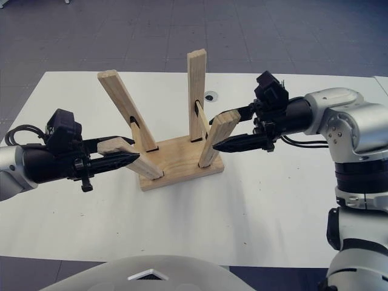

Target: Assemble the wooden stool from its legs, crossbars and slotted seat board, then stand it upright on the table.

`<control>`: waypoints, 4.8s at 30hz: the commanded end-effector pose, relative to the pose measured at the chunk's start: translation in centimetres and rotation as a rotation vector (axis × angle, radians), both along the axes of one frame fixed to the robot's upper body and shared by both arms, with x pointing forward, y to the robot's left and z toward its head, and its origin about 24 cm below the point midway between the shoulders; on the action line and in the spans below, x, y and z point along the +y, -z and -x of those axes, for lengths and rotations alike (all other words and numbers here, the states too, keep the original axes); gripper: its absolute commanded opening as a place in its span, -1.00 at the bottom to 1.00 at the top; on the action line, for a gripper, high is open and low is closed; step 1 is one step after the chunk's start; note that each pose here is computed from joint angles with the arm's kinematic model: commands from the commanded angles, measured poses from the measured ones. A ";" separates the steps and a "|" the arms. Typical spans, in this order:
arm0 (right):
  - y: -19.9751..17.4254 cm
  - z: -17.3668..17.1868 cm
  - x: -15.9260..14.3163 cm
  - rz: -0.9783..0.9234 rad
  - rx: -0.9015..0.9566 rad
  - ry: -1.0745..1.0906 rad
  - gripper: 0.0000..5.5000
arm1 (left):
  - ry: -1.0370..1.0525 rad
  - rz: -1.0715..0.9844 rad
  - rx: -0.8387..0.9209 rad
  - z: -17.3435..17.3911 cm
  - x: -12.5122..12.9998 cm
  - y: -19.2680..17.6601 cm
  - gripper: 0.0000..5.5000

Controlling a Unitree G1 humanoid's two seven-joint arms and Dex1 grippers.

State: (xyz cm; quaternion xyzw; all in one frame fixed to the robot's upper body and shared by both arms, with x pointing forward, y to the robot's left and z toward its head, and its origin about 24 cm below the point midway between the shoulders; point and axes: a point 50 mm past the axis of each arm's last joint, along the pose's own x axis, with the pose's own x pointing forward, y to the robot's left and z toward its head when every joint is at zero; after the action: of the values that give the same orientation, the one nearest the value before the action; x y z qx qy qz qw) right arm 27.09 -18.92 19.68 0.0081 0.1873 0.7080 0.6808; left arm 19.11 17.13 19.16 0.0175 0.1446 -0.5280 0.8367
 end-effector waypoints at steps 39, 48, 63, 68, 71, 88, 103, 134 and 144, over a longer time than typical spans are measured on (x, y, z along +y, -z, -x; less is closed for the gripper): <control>1.4 -4.0 1.1 -0.025 0.822 0.402 -0.37 | 0.117 0.375 0.663 -4.3 2.0 0.0 -0.43; 1.8 -4.5 0.5 0.010 0.854 0.485 -0.08 | 0.010 0.426 0.675 -7.0 3.5 0.7 -0.25; -0.2 -6.0 -5.0 -0.069 0.742 0.747 0.89 | -0.410 0.368 0.543 -7.5 12.5 0.9 0.59; -0.7 -6.2 -8.0 -0.047 0.329 0.688 0.93 | -0.341 0.107 0.396 -4.3 13.2 0.3 0.67; 0.5 -6.1 -10.1 0.109 -0.039 0.682 0.93 | -0.155 -0.027 0.306 -0.9 8.4 3.5 0.67; 5.6 0.8 -15.3 0.635 -0.033 0.148 0.93 | 0.187 -0.117 0.265 7.2 -1.3 9.6 0.67; 6.0 3.9 -12.8 0.536 0.047 -0.037 0.93 | 0.035 -0.103 0.169 5.1 -2.4 9.4 0.26; 7.7 0.9 -2.9 0.326 -0.245 -0.237 0.79 | 0.093 -0.112 0.169 3.6 -1.5 9.1 -0.34; 9.1 1.8 -2.2 0.278 -0.205 -0.158 0.13 | 0.095 -0.102 0.161 3.2 -1.5 8.8 -0.34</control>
State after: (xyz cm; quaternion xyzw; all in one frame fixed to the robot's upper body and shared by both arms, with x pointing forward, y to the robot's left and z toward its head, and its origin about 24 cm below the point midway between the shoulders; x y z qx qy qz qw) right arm 25.17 -21.42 10.19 -0.1745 0.2211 0.7298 0.6229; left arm 15.75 15.70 10.09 0.0294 0.2424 -0.5514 0.7977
